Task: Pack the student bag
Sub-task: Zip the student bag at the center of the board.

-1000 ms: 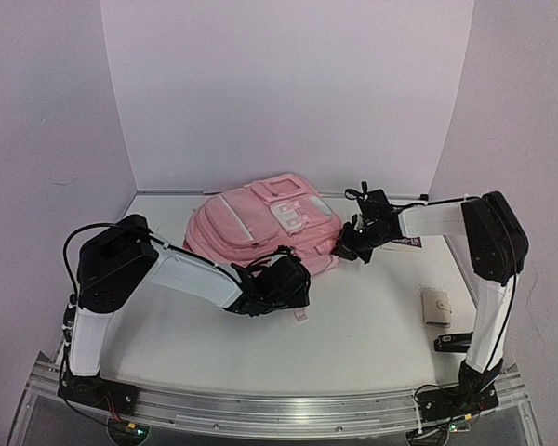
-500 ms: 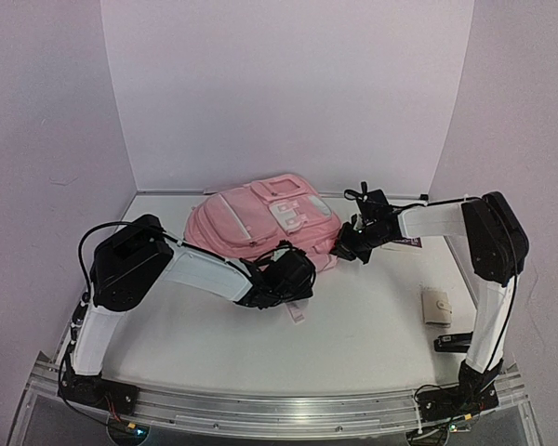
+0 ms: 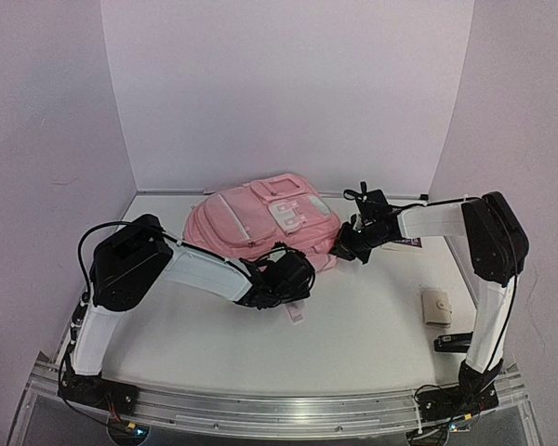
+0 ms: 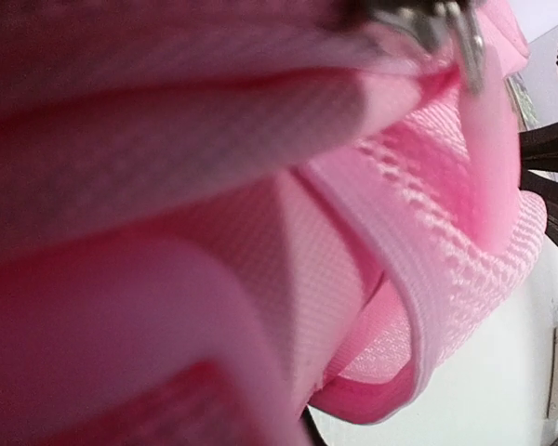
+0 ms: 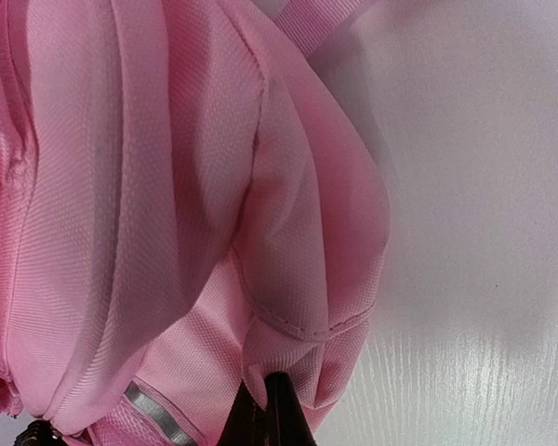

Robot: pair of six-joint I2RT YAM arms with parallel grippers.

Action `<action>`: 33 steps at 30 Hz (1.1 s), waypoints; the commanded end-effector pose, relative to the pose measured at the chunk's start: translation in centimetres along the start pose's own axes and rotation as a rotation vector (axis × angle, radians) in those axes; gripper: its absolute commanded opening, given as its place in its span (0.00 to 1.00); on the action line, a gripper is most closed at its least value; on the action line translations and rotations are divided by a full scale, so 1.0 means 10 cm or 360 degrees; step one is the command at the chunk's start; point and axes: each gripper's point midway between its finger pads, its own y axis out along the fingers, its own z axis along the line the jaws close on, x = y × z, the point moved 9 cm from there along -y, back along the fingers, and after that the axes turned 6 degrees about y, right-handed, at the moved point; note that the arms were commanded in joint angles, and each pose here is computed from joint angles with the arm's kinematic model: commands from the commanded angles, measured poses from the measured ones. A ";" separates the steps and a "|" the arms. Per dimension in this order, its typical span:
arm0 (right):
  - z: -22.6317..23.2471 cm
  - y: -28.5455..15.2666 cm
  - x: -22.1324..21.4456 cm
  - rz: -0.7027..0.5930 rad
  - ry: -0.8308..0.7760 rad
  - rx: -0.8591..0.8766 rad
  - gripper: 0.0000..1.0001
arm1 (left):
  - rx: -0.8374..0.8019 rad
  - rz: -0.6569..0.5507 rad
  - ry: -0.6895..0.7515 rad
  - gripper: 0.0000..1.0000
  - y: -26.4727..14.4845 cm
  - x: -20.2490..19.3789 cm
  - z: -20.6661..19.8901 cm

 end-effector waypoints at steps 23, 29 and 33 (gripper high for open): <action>0.11 -0.36 0.96 -0.0507 -0.0119 -0.0040 0.00 | 0.0037 0.0235 0.0124 0.00 -0.88 -0.15 0.52; 0.19 -0.35 1.18 -0.0621 -0.0203 -0.0086 0.00 | -0.0007 0.0306 0.0189 0.00 -1.09 -0.29 0.69; 0.36 -0.31 1.29 -0.0606 -0.0252 0.0004 0.00 | -0.0149 0.0299 0.0280 0.00 -1.14 -0.26 0.60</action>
